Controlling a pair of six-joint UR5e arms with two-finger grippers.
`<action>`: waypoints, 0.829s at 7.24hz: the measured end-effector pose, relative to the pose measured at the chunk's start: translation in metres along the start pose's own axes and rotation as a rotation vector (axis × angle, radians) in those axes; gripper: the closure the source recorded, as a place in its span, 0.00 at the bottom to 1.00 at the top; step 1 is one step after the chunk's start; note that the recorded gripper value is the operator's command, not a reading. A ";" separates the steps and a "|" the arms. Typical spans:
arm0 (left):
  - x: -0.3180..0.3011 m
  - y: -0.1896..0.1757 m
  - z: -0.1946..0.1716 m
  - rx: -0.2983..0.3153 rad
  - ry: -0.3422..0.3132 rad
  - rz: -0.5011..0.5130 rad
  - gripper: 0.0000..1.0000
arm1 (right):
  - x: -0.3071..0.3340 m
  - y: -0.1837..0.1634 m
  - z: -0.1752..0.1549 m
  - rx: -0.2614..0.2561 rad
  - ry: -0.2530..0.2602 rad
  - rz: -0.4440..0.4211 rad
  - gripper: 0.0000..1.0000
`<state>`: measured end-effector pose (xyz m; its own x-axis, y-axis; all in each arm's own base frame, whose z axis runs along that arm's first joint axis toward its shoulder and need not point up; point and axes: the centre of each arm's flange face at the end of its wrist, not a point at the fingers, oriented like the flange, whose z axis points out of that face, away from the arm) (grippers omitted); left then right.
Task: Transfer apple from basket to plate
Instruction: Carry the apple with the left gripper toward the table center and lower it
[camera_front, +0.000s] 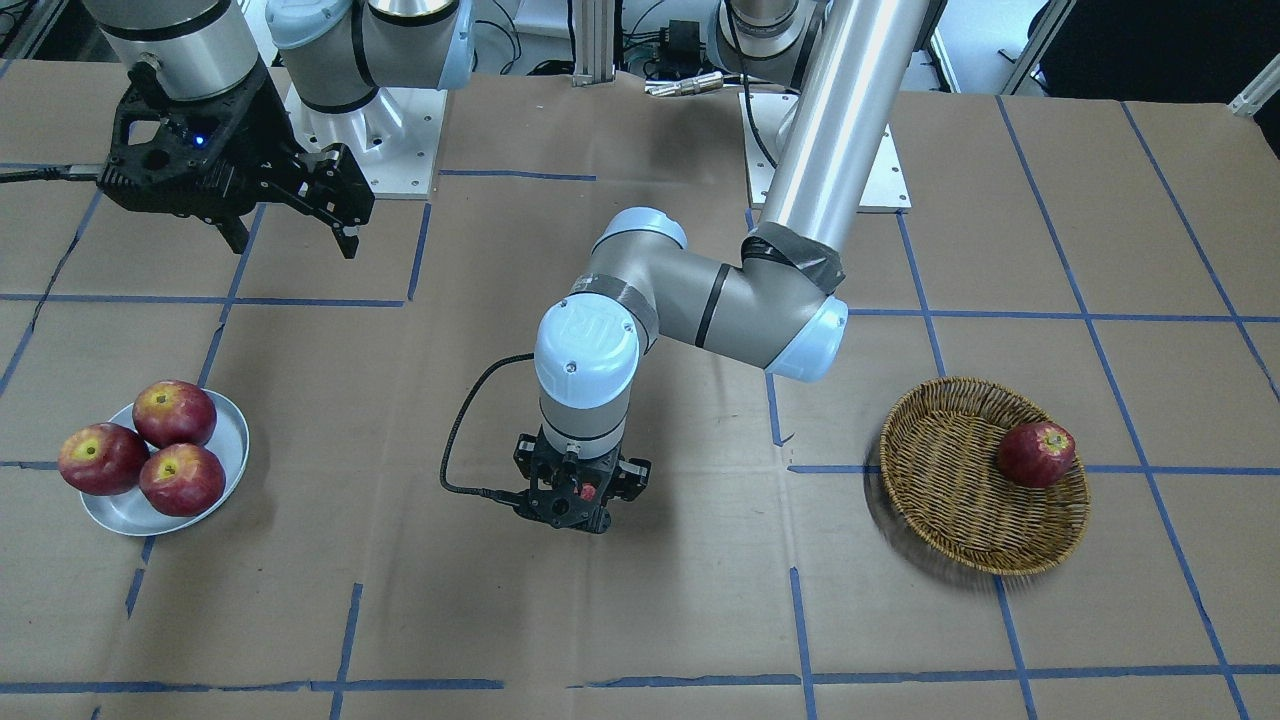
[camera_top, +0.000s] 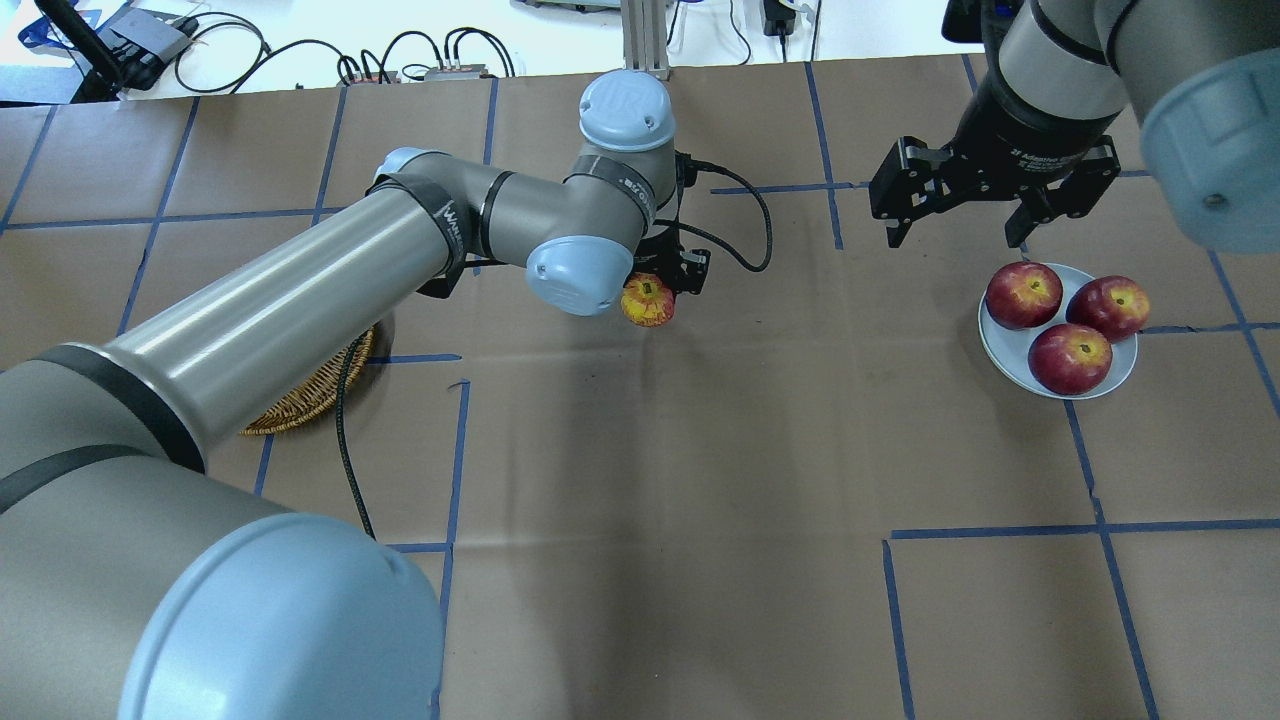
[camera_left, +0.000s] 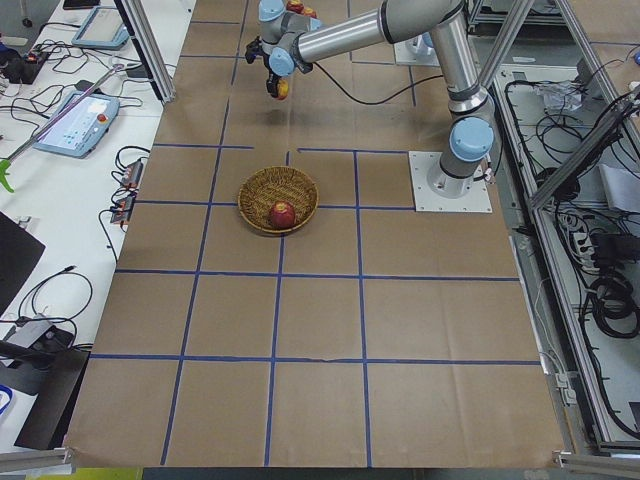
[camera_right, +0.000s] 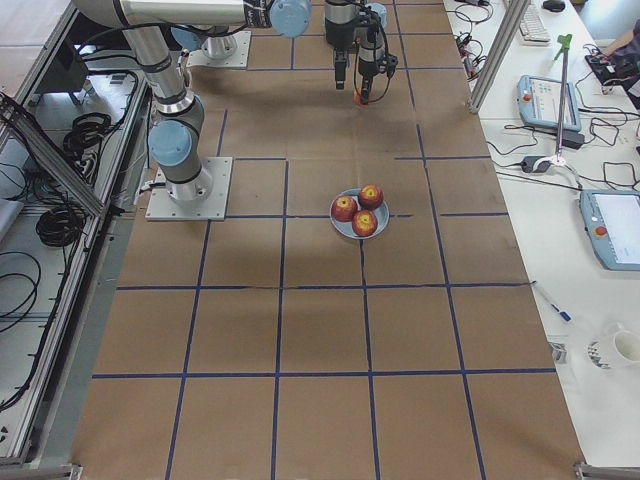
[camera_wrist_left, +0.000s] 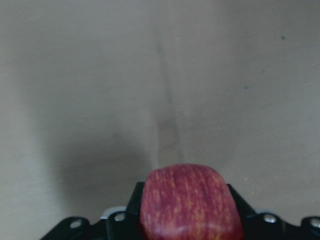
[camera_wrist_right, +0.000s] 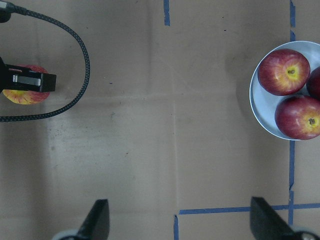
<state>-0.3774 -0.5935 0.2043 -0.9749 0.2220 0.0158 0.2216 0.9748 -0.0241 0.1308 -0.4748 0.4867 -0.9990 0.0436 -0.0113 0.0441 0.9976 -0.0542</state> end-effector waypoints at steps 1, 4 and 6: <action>0.002 0.002 0.007 -0.011 -0.004 0.002 0.45 | 0.000 0.000 0.000 0.000 0.000 0.000 0.00; 0.005 0.004 0.020 -0.031 -0.012 0.006 0.01 | 0.000 0.000 0.000 0.001 -0.003 0.000 0.00; 0.007 0.005 0.019 -0.041 -0.014 0.007 0.01 | 0.000 0.000 -0.001 0.002 -0.003 0.000 0.00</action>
<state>-0.3838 -0.5872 0.1850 -0.9734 0.2291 0.0019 0.2291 0.9733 0.0170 0.1311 -0.4752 0.4872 -0.9989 0.0437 -0.0147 0.0444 0.9975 -0.0558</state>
